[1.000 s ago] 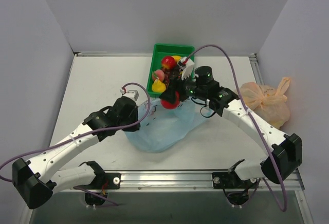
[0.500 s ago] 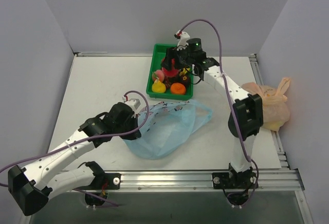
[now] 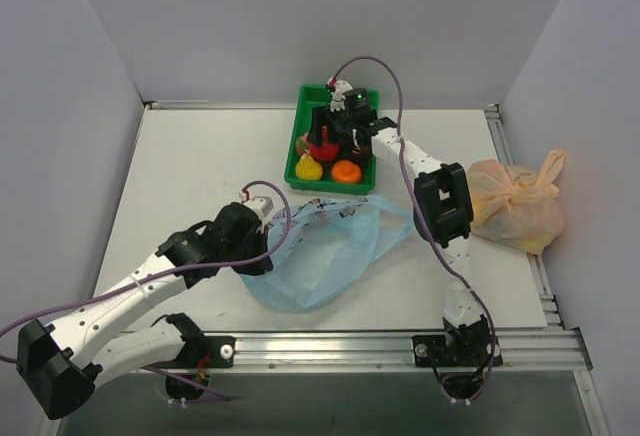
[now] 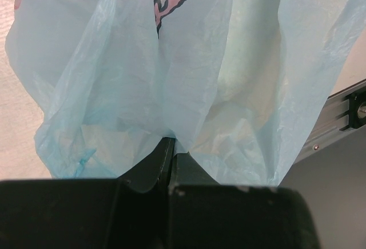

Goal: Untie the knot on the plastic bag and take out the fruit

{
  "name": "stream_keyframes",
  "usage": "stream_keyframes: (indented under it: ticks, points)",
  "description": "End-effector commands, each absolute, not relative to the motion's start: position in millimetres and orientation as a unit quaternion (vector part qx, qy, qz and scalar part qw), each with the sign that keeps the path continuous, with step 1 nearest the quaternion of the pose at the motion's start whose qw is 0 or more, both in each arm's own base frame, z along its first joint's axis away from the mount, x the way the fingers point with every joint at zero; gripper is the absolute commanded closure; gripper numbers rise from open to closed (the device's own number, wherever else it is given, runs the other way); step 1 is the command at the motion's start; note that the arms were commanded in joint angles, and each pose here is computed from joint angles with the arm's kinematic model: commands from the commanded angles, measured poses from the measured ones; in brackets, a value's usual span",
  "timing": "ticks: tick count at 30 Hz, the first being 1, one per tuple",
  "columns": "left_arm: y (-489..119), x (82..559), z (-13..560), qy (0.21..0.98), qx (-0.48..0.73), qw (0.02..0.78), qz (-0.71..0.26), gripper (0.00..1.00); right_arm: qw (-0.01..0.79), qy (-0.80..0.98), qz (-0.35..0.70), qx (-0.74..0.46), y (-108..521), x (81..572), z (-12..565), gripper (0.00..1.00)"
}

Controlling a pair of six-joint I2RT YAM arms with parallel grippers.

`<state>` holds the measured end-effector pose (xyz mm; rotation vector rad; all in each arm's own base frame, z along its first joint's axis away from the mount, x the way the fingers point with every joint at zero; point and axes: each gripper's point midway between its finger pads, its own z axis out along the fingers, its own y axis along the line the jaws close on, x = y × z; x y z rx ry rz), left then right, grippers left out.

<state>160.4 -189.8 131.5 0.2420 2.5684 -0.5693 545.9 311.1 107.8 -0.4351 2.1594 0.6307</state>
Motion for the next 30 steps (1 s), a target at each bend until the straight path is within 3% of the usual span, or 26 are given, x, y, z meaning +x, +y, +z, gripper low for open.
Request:
stream_keyframes:
  ticks: [1,3,5,17,26,30]
  points:
    - [-193,170,139,0.934,0.088,0.271,-0.216,1.00,0.458,0.839,0.244,-0.163,312,565,140,0.23]
    - [-190,172,139,0.934,0.080,0.278,-0.210,1.00,0.460,0.839,0.243,-0.162,310,561,145,0.08]
    - [-187,173,140,0.933,0.074,0.286,-0.207,1.00,0.465,0.834,0.247,-0.164,307,553,158,0.00]
    - [-167,182,146,0.929,0.045,0.323,-0.175,1.00,0.535,0.785,0.267,-0.163,267,463,301,0.00]
    - [-165,163,172,0.916,0.074,0.330,-0.217,1.00,0.548,0.811,0.177,-0.105,178,369,310,0.00]
    - [-155,152,177,0.911,0.066,0.338,-0.225,0.96,0.594,0.793,0.121,-0.060,124,318,334,0.00]
